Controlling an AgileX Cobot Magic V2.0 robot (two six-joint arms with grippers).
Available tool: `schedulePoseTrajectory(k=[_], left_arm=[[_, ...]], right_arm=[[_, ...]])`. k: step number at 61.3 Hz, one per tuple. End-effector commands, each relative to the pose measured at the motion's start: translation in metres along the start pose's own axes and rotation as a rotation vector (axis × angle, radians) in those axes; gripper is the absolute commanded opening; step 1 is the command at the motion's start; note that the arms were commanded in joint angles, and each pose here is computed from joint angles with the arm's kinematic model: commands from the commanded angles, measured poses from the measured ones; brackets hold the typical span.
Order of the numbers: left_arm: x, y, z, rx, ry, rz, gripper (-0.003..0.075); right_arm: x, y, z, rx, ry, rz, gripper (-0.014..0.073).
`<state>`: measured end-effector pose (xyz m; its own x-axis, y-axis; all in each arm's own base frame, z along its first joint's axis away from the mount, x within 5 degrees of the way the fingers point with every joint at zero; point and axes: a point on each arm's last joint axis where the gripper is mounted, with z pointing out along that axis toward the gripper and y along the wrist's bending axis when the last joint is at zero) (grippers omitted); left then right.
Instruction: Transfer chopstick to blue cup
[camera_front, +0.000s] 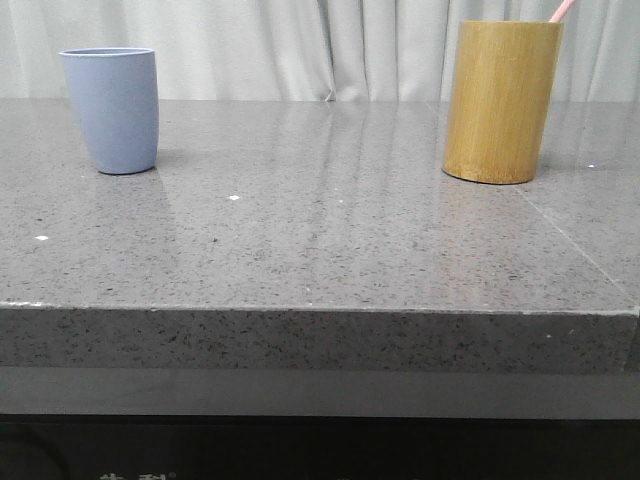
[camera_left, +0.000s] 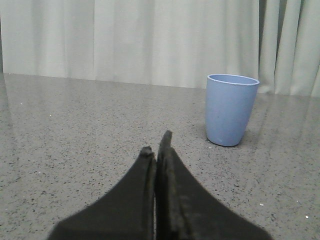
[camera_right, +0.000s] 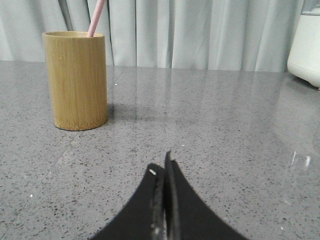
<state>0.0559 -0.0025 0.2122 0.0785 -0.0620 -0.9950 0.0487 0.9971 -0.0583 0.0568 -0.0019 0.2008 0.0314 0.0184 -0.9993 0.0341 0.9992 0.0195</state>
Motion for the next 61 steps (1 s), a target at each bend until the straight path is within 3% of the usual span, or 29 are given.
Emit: schedulePoseTrajectory(k=[1,42,53,61], left_arm=[[-0.006,0.000,-0.002,-0.003,-0.097,-0.013,-0.0019],[-0.007,0.000,-0.002,-0.003,-0.107,-0.013,-0.0019],[-0.024,0.000,-0.004,-0.001,-0.180,-0.013,-0.0019],[-0.057,-0.003,-0.011,0.008,-0.215,-0.013,-0.0019]], right_arm=[[-0.010,0.000,-0.002,0.003,-0.103,-0.003,-0.0068],[-0.011,0.000,-0.002,0.003,-0.114,0.001,-0.0068],[-0.021,0.000,-0.004,-0.002,-0.125,0.090,-0.0068],[-0.048,0.001,-0.011,-0.014,-0.140,0.098,-0.0068]])
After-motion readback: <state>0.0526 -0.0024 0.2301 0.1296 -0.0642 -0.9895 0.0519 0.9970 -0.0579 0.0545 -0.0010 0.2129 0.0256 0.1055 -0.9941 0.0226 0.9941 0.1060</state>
